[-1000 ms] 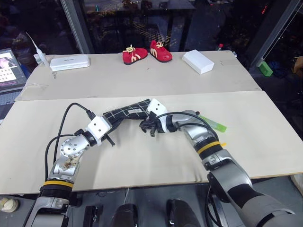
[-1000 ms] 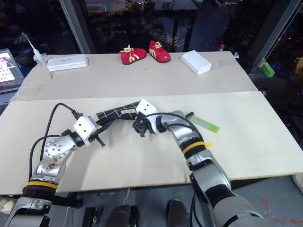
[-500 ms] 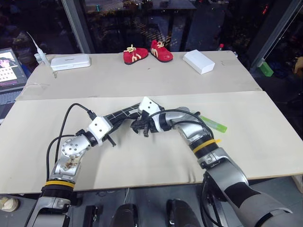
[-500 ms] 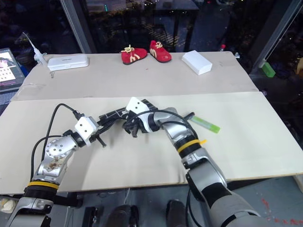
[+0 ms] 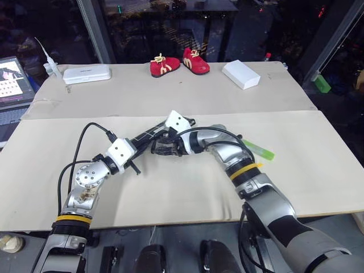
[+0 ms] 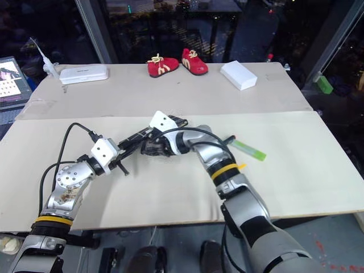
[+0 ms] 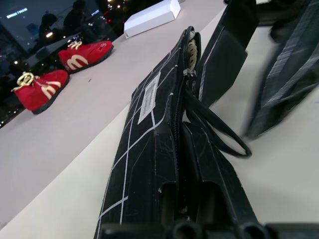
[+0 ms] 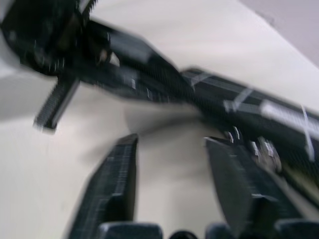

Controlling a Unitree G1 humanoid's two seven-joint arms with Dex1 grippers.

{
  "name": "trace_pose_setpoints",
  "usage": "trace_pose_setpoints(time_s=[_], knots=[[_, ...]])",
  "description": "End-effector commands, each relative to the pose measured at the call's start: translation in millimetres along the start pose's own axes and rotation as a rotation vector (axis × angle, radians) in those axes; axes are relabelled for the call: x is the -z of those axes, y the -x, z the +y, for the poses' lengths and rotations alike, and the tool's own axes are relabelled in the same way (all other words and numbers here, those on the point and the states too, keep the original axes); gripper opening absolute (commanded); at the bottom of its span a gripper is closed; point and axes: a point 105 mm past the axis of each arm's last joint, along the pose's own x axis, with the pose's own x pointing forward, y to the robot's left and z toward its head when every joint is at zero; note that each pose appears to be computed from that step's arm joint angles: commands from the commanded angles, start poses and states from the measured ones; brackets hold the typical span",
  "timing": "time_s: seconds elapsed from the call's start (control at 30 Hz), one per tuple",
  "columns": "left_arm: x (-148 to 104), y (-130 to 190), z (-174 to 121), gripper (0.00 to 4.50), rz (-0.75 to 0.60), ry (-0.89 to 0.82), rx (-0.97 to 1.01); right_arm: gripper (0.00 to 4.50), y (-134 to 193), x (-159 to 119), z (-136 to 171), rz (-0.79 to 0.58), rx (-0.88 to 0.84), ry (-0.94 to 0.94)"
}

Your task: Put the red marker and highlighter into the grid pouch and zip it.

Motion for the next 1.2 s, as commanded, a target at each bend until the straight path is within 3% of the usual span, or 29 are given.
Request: trace_pose_setpoints(time_s=[0.03,0.07,0.2,0.27,0.43,0.57,0.93,1.2], knots=[[-17,4,9,0.0,-0.058,-0.023,-0.017,3.95,29,-10,0,-0.074,-0.008,-0.048],[-18,5,9,0.0,-0.064,-0.021,-0.014,4.23,38,-8,4,-0.085,-0.026,-0.07],[-25,10,10,0.0,-0.1,0.0,0.002,4.23,93,0,25,-0.104,-0.087,-0.026],[-29,12,9,0.0,-0.123,0.018,0.013,4.23,112,2,23,-0.098,-0.038,0.005],[-33,23,5,0.0,-0.144,0.026,0.069,4.23,195,26,-38,0.028,0.381,0.073],[-33,27,5,0.0,-0.135,0.028,0.068,4.23,225,54,-54,0.111,0.489,0.05],[-33,28,2,0.0,-0.137,0.044,0.091,4.23,245,119,-78,0.191,0.662,-0.142],[-28,32,2,0.0,-0.126,0.081,0.113,4.23,236,138,-84,0.235,0.654,-0.189]])
